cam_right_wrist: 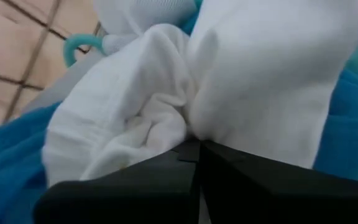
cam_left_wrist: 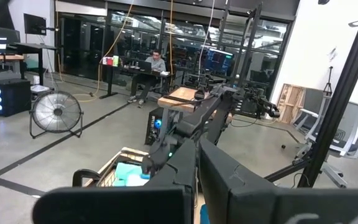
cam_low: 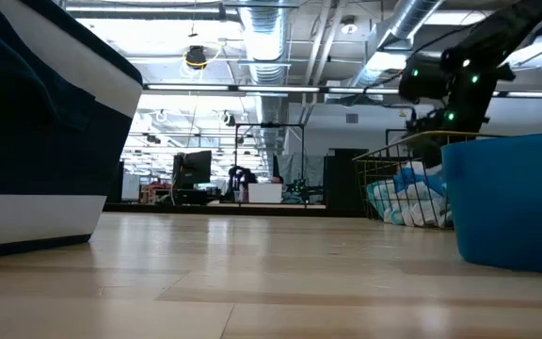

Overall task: Pick & Place Cloths
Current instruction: Put the white shorts into the wire basket, then return to Home Position

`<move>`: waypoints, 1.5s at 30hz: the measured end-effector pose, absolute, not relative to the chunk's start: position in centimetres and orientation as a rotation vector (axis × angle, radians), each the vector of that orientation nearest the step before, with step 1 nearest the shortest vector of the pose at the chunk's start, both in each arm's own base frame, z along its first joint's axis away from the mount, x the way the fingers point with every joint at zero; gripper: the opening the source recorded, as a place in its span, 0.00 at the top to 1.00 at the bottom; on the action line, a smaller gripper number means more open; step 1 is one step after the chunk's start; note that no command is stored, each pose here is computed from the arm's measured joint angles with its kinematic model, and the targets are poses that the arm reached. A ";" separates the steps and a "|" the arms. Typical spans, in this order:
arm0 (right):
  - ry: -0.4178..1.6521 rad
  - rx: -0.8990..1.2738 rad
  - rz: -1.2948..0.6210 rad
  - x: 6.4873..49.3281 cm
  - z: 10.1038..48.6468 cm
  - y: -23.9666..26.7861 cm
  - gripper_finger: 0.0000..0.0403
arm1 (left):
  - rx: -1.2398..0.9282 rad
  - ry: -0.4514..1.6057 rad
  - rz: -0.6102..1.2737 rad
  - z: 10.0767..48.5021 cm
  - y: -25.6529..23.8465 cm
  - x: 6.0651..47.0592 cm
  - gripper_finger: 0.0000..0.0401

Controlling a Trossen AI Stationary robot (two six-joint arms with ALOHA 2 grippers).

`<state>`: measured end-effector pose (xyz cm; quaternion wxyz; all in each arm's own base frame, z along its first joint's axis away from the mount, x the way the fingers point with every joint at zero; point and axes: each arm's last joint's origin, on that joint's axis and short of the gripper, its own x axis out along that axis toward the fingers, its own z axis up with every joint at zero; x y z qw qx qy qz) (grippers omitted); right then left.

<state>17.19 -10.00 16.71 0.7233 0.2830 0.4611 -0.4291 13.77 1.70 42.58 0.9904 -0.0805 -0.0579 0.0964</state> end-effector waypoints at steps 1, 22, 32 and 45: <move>1.031 0.622 -0.952 17.4 16.2 -10.1 1.00 | -0.162 -0.116 0.193 42.6 1.7 13.8 0.99; 0.878 0.654 -0.841 15.9 19.0 -9.0 1.00 | -0.157 -0.116 0.194 42.6 1.7 13.8 0.99; 0.623 0.650 -0.804 14.0 23.5 -7.7 1.00 | -0.159 -0.123 0.193 42.7 1.7 13.8 0.99; -0.030 0.168 0.000 13.4 33.0 -3.2 1.00 | 0.002 -0.141 -0.191 43.1 0.4 12.0 0.99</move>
